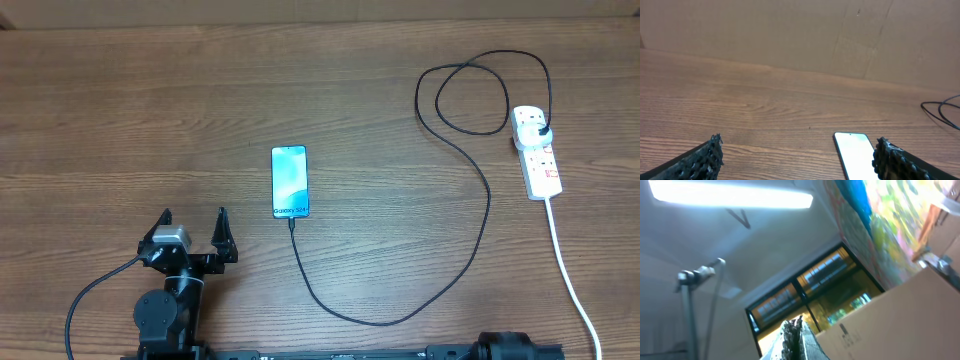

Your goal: Plug charger to phone and switch on socket

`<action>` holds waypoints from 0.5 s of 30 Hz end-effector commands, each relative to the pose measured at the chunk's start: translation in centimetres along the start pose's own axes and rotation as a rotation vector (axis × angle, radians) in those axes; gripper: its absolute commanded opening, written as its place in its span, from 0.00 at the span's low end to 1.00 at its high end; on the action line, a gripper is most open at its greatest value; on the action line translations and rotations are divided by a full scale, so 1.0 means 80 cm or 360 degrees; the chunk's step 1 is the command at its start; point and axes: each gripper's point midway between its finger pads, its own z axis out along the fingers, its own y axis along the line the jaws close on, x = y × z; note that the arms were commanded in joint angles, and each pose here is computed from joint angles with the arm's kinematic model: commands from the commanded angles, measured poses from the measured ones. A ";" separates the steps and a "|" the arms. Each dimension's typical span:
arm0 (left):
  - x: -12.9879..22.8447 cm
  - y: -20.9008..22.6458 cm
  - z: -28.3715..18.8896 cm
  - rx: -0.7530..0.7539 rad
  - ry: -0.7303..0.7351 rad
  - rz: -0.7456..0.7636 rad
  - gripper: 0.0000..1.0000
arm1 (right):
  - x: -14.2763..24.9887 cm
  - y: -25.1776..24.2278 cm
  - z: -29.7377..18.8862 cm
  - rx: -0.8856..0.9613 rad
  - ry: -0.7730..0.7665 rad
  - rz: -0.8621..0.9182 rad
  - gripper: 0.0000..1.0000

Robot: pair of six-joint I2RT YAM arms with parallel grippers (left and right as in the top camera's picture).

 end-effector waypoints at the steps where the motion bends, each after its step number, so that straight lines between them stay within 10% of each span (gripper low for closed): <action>1: -0.001 0.004 0.000 -0.0022 -0.0017 0.0040 1.00 | -0.022 0.003 -0.038 -0.0065 -0.0085 0.0021 0.04; 9: -0.001 0.004 0.000 -0.0022 -0.0017 0.0040 1.00 | -0.049 0.005 -0.081 -0.0118 -0.0187 0.0061 0.18; 13: -0.001 0.004 0.000 -0.0023 -0.0016 0.0040 1.00 | -0.063 -0.006 -0.082 -0.0034 -0.0286 0.0076 0.99; 15: -0.001 0.004 0.000 -0.0024 -0.0017 0.0040 1.00 | -0.081 -0.012 -0.084 0.0031 -0.0414 0.0095 1.00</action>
